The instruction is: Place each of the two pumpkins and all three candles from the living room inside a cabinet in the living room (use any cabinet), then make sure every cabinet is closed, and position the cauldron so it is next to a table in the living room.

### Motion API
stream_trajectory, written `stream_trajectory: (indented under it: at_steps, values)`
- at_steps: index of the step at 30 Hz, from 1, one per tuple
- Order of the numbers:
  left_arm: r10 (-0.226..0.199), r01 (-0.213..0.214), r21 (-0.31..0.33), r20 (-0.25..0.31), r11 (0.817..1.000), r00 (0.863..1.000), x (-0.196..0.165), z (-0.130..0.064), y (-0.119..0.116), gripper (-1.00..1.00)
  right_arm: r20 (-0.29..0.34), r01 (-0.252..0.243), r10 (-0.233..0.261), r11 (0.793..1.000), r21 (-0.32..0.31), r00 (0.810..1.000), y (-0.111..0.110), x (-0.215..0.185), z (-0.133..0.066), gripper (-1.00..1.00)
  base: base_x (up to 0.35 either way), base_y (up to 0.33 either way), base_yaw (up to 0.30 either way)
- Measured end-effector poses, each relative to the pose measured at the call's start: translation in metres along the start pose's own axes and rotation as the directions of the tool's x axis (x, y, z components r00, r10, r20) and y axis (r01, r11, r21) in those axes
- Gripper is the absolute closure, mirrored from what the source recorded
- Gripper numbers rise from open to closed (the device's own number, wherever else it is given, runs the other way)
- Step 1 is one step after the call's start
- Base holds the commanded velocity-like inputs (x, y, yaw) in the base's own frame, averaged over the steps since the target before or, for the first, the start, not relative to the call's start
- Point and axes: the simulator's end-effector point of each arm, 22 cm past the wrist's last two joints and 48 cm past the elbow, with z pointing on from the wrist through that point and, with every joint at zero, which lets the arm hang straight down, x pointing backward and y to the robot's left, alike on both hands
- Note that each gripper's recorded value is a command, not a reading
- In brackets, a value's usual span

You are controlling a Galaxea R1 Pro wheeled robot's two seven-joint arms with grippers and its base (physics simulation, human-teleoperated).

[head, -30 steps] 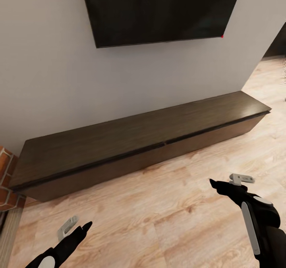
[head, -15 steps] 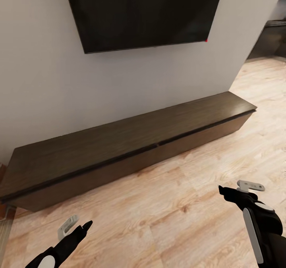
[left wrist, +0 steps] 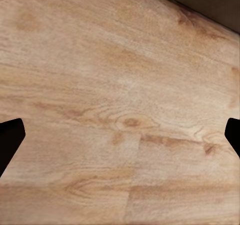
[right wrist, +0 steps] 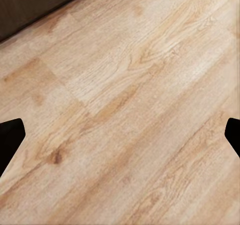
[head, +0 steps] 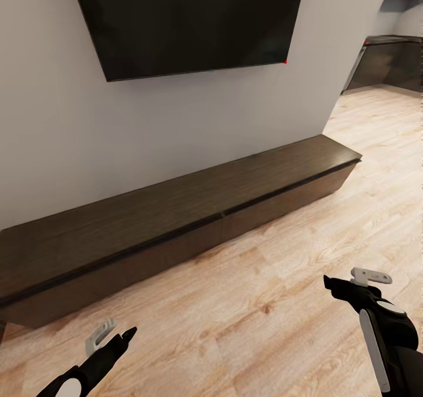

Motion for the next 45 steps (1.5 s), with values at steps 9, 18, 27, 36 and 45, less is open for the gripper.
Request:
stream_trajectory:
  at_steps: [9, 18, 27, 36, 45]
  values:
    - [0.002, -0.002, 0.009, 0.009, 1.0, 1.0, 0.004, 0.012, 0.005, -1.0, 0.029, -0.005, 0.005, 1.0, -0.002, 1.0, 0.001, 0.005, 0.007, -1.0, 0.0, 0.0, -0.141]
    - [0.003, -0.003, 0.015, 0.016, 1.0, 1.0, 0.009, 0.024, 0.012, -1.0, 0.05, -0.007, 0.008, 1.0, -0.004, 0.999, 0.002, 0.017, 0.014, -1.0, 0.0, 0.0, -0.141]
    - [0.005, -0.005, 0.021, 0.026, 1.0, 1.0, 0.013, 0.036, 0.019, -1.0, 0.061, -0.006, 0.006, 1.0, -0.004, 0.998, 0.003, 0.032, 0.02, -1.0, 0.0, 0.0, -0.141]
    - [0.006, -0.007, 0.027, 0.034, 1.0, 0.999, 0.018, 0.048, 0.026, -1.0, 0.073, -0.006, 0.006, 1.0, -0.003, 0.997, 0.003, 0.043, 0.027, -1.0, 0.0, 0.0, -0.141]
    - [0.007, -0.009, 0.035, 0.044, 0.999, 0.999, 0.022, 0.06, 0.032, -1.0, 0.086, -0.01, 0.01, 1.0, -0.005, 0.996, 0.004, 0.054, 0.035, -1.0, 0.0, 0.0, -0.141]
